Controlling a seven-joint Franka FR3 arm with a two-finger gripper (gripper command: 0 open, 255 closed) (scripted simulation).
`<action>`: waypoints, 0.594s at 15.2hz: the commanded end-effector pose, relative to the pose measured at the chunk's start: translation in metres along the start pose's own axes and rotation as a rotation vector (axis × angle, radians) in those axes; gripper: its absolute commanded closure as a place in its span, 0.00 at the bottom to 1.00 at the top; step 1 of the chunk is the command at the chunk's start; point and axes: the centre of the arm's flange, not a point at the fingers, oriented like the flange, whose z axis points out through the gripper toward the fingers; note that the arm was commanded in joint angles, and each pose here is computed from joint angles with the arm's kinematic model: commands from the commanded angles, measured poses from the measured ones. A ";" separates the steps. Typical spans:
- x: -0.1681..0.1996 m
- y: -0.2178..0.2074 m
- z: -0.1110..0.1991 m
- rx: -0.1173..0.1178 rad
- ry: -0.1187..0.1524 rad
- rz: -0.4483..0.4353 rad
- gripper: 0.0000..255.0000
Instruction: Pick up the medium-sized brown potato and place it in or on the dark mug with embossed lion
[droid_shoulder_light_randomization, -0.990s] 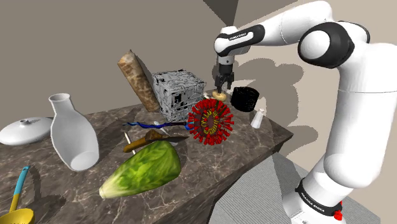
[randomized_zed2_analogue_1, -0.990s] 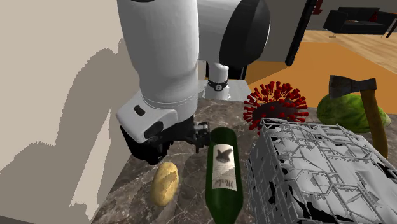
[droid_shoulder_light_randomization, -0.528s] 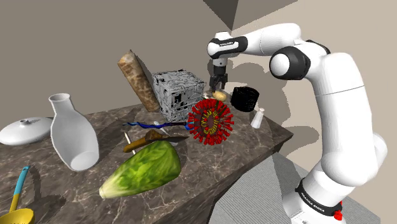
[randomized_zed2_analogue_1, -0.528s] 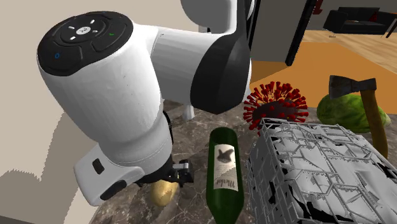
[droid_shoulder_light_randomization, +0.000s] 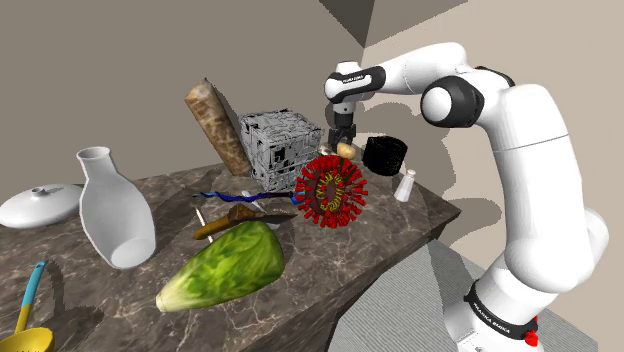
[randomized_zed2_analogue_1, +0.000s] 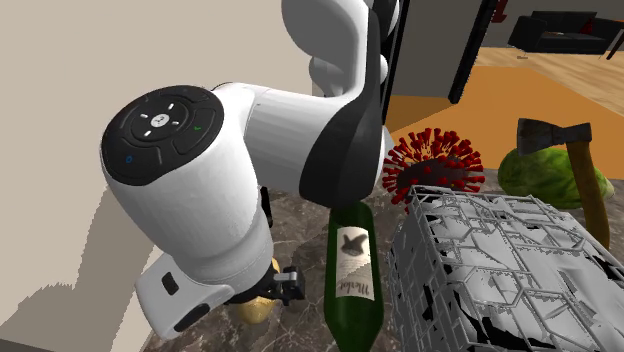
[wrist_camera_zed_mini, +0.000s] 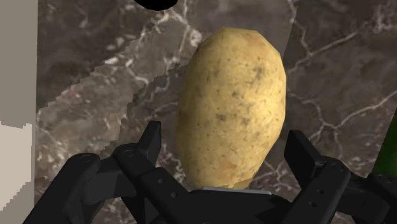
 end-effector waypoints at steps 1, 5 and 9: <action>0.000 0.000 0.002 0.000 0.000 0.000 0.00; 0.000 0.000 0.002 0.000 0.000 0.000 0.00; 0.000 0.000 0.002 0.000 0.000 0.000 1.00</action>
